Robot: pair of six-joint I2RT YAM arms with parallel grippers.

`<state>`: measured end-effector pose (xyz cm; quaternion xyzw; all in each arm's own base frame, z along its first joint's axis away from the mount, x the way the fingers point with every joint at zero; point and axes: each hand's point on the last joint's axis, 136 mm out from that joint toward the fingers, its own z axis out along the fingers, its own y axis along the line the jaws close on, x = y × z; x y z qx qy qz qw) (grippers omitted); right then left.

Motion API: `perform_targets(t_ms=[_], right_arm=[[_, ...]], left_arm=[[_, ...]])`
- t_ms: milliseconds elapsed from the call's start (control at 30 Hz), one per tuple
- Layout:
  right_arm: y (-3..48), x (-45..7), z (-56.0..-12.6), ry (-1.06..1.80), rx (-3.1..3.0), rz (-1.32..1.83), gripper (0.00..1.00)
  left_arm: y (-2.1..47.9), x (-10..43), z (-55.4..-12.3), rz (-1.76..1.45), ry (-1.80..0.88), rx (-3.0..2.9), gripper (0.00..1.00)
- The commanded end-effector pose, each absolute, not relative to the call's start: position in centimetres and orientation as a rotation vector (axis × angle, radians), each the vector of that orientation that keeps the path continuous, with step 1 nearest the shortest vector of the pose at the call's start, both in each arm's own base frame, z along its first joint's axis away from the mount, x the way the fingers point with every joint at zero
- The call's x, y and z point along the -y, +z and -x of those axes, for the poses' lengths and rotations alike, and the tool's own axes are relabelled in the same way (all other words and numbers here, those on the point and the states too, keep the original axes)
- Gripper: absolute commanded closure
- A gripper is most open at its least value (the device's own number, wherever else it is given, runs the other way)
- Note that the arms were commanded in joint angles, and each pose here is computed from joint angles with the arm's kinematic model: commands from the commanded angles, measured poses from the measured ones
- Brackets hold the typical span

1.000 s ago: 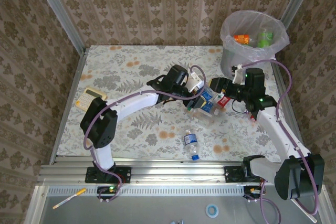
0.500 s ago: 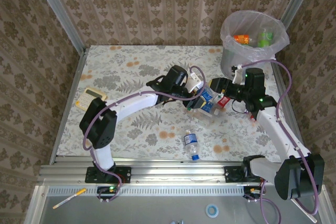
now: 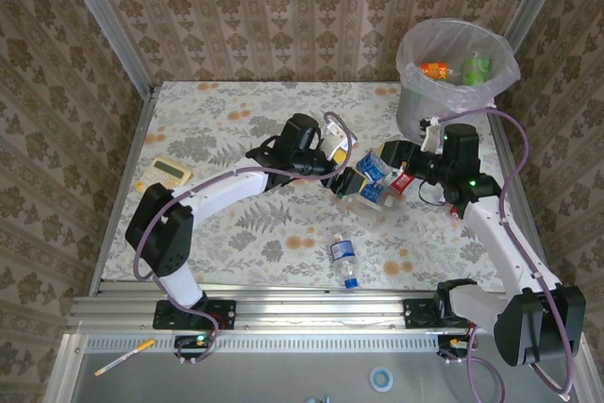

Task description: Throw the plastic bottles in the bin

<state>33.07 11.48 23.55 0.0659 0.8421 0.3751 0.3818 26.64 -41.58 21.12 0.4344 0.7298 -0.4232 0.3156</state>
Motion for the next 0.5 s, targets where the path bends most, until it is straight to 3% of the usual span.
perform_targets(t_ms=[0, 467], right_arm=[[23.16, -11.1, -32.76, 0.929, -2.159, -0.18, 0.54], [22.91, -10.95, -32.78, 0.913, -2.169, -0.184, 0.55]], left_arm=[[22.64, 41.45, -26.28, -1.129, -1.153, -1.872, 0.0], [22.54, 41.05, -26.63, -1.121, -1.129, -1.867, 0.0]])
